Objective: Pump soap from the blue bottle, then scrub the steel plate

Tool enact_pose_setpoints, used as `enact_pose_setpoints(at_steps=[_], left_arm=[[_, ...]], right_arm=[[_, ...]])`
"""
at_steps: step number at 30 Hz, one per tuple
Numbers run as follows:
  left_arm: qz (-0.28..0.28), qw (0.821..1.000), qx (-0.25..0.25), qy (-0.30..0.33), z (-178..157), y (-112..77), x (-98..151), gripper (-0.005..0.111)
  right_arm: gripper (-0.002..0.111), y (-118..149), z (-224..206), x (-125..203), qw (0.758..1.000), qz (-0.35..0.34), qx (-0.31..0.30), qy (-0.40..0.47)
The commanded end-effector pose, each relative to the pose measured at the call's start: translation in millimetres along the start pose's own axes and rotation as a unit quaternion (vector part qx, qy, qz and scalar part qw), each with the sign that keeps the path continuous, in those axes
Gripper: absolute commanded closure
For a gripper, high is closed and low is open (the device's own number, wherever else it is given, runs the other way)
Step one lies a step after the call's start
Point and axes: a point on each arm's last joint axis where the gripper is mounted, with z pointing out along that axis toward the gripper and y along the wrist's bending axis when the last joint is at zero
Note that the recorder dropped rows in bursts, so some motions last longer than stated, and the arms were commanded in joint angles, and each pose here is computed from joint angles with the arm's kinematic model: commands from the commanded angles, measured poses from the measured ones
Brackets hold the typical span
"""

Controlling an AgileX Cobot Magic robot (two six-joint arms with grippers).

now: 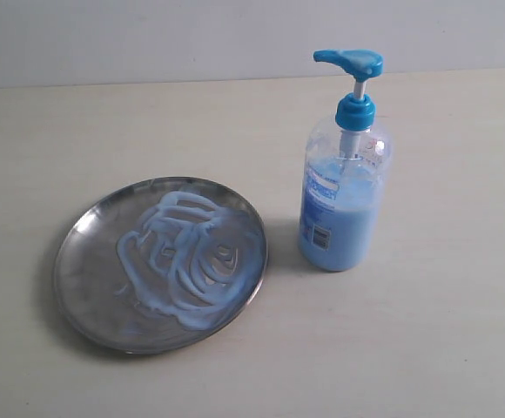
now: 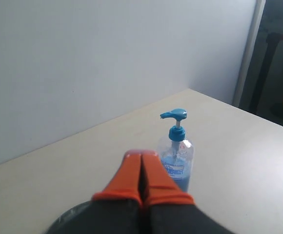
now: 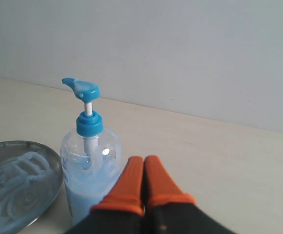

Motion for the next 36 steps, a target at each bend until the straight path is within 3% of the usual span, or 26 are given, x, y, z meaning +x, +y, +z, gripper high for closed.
enact_pose_setpoints(at_steps=[1, 17, 27, 36], left_arm=[[-0.004, 1.000, -0.004, -0.010, -1, 0.5, 0, 0.107], [-0.002, 0.999, -0.015, -0.031, 6, 3.6, 3, 0.107], [-0.016, 0.992, -0.091, -0.092, 9, 17.8, 30, 0.107], [-0.035, 0.976, -0.190, -0.096, 9, 28.3, 75, 0.107]], right_arm=[[0.108, 0, -1, 0, 1.000, -0.004, 0.003, -0.007], [0.108, 0, -1, 0, 1.000, -0.003, 0.003, -0.007], [0.108, 0, -1, 0, 1.000, -0.003, 0.003, -0.007], [0.108, 0, -1, 0, 1.000, -0.003, 0.003, -0.007]])
